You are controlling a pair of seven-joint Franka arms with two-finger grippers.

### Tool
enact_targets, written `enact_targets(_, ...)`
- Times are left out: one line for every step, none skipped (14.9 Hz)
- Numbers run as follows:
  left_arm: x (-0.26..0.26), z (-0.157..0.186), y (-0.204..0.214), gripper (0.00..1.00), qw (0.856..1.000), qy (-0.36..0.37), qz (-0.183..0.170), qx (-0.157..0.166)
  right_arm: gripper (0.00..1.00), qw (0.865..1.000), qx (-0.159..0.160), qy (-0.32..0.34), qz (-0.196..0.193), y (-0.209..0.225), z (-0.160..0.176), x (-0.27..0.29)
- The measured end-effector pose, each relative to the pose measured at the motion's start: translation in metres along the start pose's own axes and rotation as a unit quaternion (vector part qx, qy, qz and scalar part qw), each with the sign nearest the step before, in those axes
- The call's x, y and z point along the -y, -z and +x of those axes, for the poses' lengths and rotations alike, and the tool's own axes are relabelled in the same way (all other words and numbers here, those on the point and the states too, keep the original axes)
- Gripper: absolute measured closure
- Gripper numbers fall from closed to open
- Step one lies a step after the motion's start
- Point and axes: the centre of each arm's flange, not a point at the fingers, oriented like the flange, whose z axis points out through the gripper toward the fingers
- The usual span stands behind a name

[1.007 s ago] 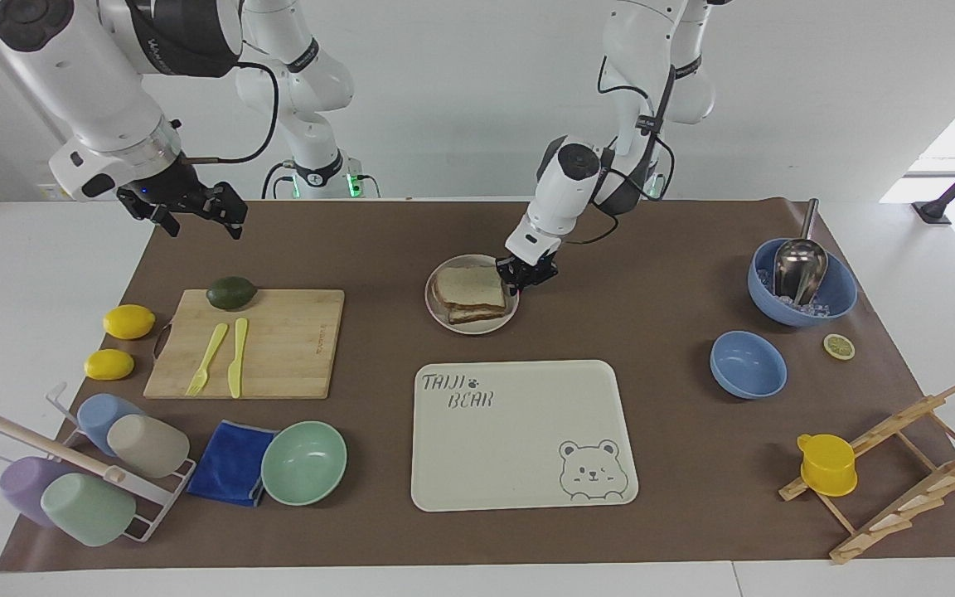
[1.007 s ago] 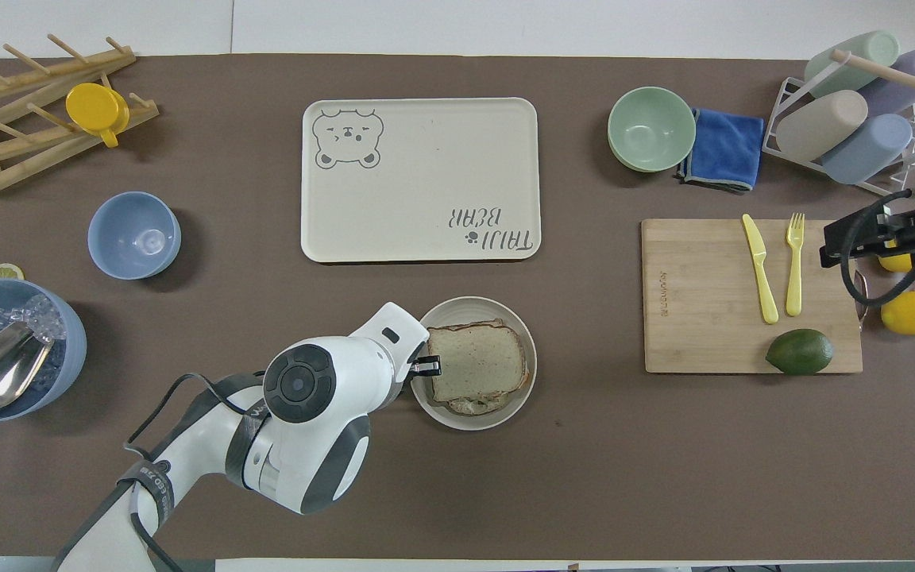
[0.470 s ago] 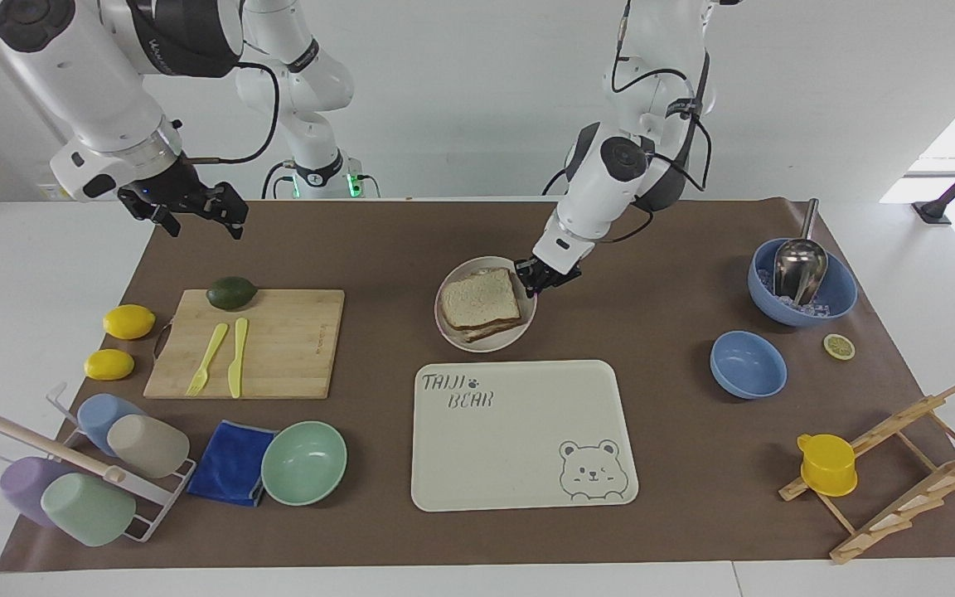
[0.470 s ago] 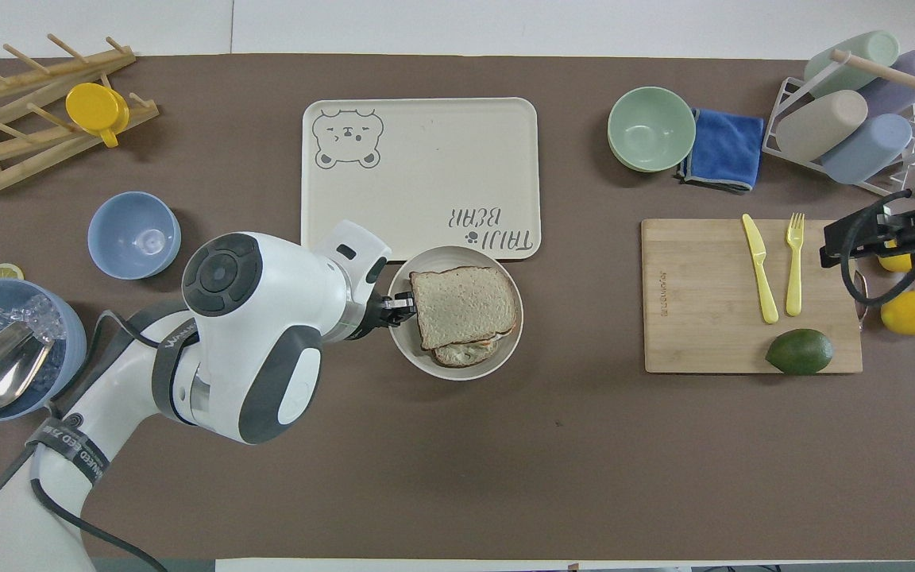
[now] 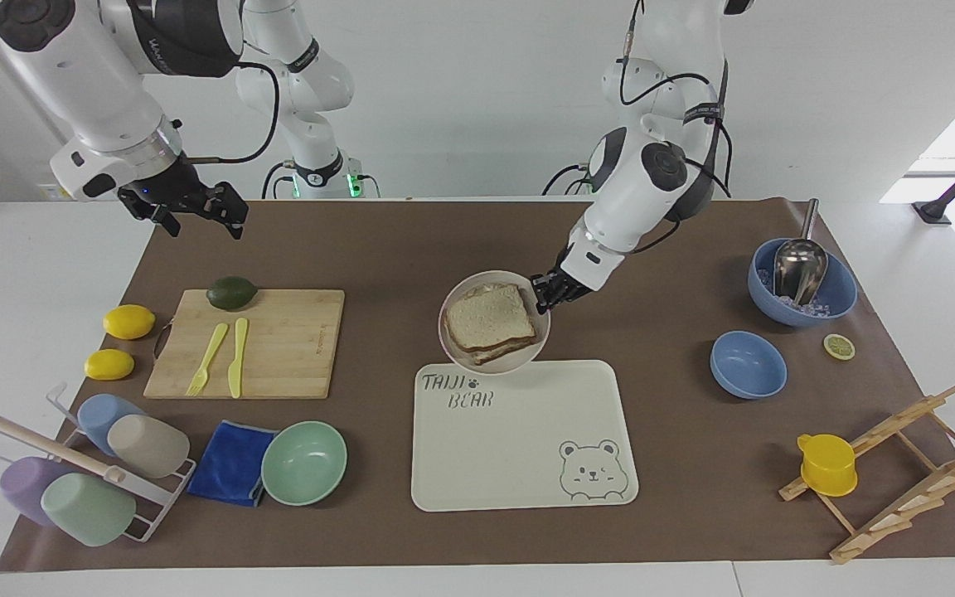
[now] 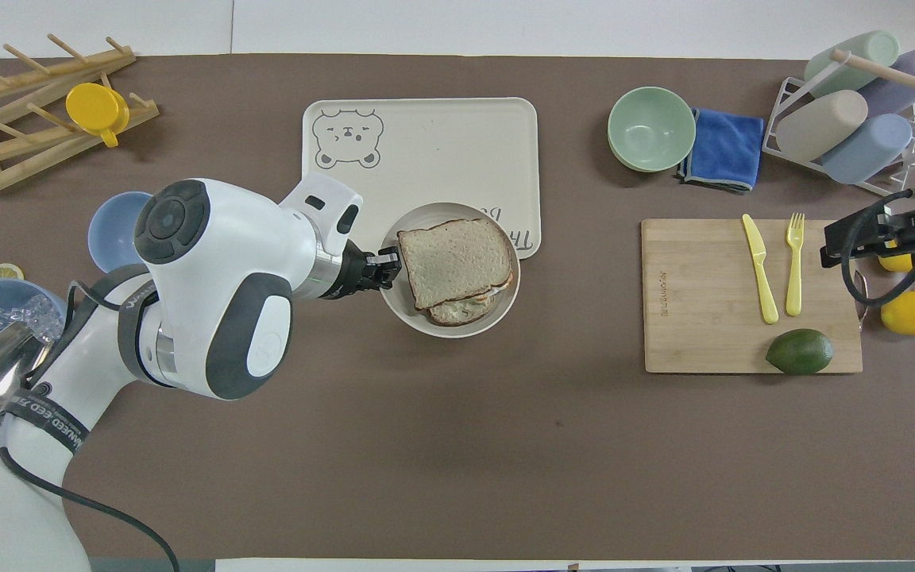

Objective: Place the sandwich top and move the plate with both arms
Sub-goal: 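Slide the plate with the left gripper onto the bear placemat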

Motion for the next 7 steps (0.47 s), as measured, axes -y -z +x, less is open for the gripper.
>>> enact_targets(-0.002, 0.01, 0.001, 0.94, 1.0, 0.006, -0.006, -0.001, 0.0, 1.0, 0.0, 0.0, 0.0, 0.0, 0.0, 0.0)
enact_targets(-0.005, 0.02, 0.0, 0.94, 1.0, 0.011, -0.013, -0.001, 0.0, 1.0, 0.0, 0.0, 0.0, 0.0, 0.0, 0.0)
enact_targets(-0.008, 0.03, -0.004, 0.94, 1.0, 0.014, -0.018, -0.001, 0.0, 1.0, 0.0, 0.0, 0.0, 0.0, 0.0, 0.0)
enact_targets(-0.012, 0.04, -0.009, 0.94, 1.0, 0.016, -0.021, -0.001, 0.0, 1.0, 0.0, 0.0, 0.0, 0.0, 0.0, 0.0)
enact_targets(-0.014, 0.05, -0.016, 0.94, 1.0, 0.018, -0.023, -0.001, 0.0, 1.0, 0.0, 0.0, 0.0, 0.0, 0.0, 0.0)
enact_targets(-0.016, 0.061, -0.025, 0.94, 0.999, 0.021, -0.024, 0.0, 0.0, 1.0, 0.0, 0.0, 0.0, 0.0, 0.0, 0.0)
enact_targets(-0.016, 0.072, -0.034, 0.94, 0.999, 0.026, -0.026, 0.001, 0.0, 1.0, 0.0, 0.0, 0.0, 0.0, 0.0, 0.0)
